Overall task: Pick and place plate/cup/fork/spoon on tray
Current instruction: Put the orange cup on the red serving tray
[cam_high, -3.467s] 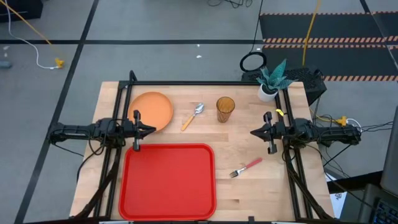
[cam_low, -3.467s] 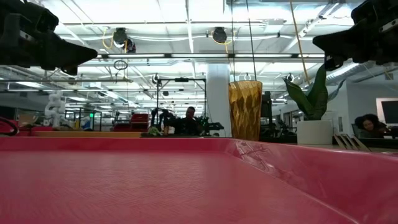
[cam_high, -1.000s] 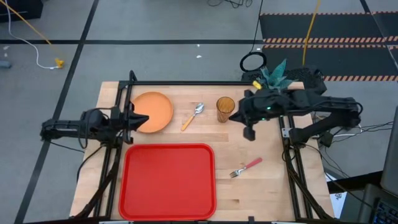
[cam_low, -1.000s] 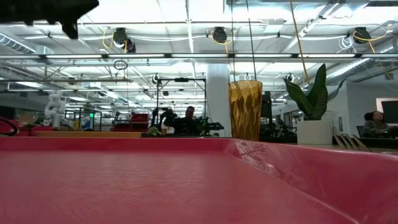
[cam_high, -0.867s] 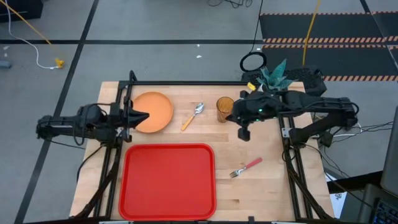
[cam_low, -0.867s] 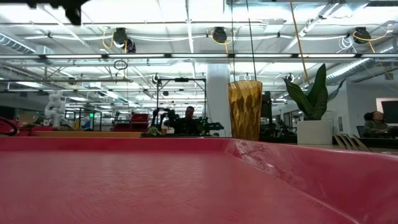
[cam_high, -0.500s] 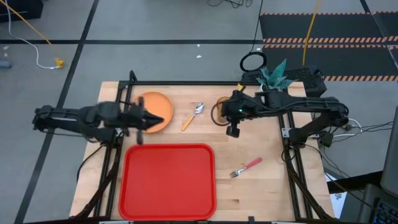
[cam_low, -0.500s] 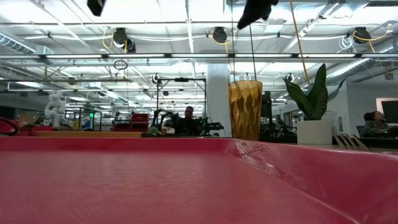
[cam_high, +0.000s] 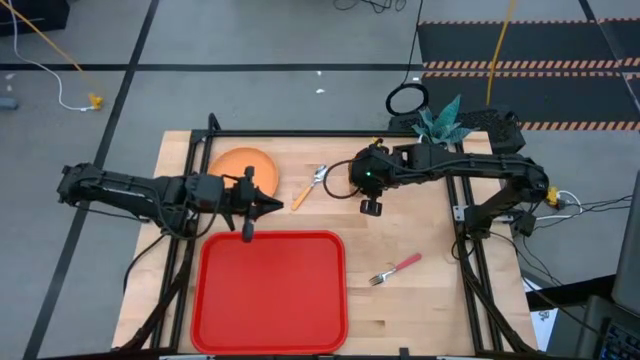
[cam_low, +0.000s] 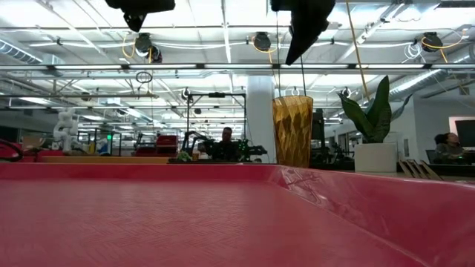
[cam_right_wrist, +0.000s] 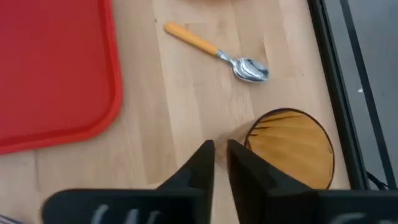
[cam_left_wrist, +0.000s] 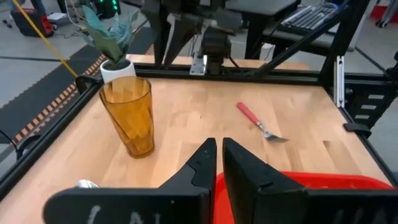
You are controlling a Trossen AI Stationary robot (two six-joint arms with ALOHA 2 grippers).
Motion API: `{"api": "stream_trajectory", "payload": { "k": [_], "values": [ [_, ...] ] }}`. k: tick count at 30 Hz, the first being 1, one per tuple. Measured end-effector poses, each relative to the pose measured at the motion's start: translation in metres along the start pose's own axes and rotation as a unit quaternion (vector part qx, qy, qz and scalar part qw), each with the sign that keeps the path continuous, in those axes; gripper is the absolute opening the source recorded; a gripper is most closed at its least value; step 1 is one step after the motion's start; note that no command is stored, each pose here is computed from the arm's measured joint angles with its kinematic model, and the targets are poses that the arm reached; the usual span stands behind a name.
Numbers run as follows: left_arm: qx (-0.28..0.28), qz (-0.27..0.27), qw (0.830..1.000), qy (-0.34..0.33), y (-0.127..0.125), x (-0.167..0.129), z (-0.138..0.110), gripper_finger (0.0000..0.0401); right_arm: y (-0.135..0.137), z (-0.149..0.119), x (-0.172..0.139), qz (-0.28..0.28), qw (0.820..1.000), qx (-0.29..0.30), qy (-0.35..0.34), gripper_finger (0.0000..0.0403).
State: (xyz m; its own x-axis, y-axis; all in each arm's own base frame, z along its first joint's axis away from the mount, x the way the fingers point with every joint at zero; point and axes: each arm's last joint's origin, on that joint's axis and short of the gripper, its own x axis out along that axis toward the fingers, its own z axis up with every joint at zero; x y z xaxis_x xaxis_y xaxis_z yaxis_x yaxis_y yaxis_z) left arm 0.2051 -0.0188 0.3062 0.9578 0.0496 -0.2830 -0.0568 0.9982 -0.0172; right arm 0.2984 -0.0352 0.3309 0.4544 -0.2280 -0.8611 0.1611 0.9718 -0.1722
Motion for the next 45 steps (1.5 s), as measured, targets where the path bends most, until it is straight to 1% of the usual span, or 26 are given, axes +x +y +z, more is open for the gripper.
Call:
{"api": "stream_trajectory", "payload": {
  "k": [6,10,16,21,26,29,32,37,38,41,45],
  "values": [
    [0.002,0.0,1.0,-0.005,0.0,0.0,0.001,0.0031,-0.009,-0.002,0.002,-0.005,1.0,0.0,0.008,0.0111],
    [0.001,-0.001,1.0,-0.008,0.0,0.0,0.002,0.0031,-0.015,-0.006,0.012,-0.012,1.0,0.012,0.011,0.0139],
    [0.003,-0.001,1.0,-0.009,0.0,0.0,0.002,0.0031,-0.022,-0.02,0.036,-0.019,0.999,0.015,0.03,0.0161],
    [0.006,-0.001,1.0,-0.009,0.0,0.0,0.002,0.0031,-0.025,-0.028,0.05,-0.023,0.999,0.004,0.031,0.0164],
    [0.008,-0.001,1.0,-0.009,0.0,0.0,0.002,0.0031,-0.03,-0.036,0.059,-0.026,0.999,0.004,0.043,0.0152],
    [0.008,0.0,1.0,-0.009,0.0,0.0,0.002,0.0031,-0.03,-0.04,0.063,-0.026,0.998,0.004,0.052,0.0133],
    [0.008,-0.001,1.0,-0.009,0.0,0.0,0.002,0.0031,-0.029,-0.043,0.066,-0.017,0.998,-0.006,0.058,0.0096],
    [0.007,0.0,1.0,-0.009,0.0,0.0,0.002,0.0031,-0.024,-0.044,0.065,0.001,0.998,-0.003,0.057,0.0015],
    [0.007,0.0,1.0,-0.009,0.0,0.0,0.002,0.0031,-0.022,-0.044,0.064,0.005,0.998,-0.003,0.056,0.0009],
    [0.007,0.0,1.0,-0.009,0.0,0.0,0.002,0.0031,-0.013,-0.042,0.054,0.01,0.999,0.002,0.038,0.0012],
    [0.007,0.0,1.0,-0.009,0.0,0.0,0.002,0.0031,0.003,-0.042,0.031,0.023,1.0,0.009,0.0,0.0005]
  ]
}}
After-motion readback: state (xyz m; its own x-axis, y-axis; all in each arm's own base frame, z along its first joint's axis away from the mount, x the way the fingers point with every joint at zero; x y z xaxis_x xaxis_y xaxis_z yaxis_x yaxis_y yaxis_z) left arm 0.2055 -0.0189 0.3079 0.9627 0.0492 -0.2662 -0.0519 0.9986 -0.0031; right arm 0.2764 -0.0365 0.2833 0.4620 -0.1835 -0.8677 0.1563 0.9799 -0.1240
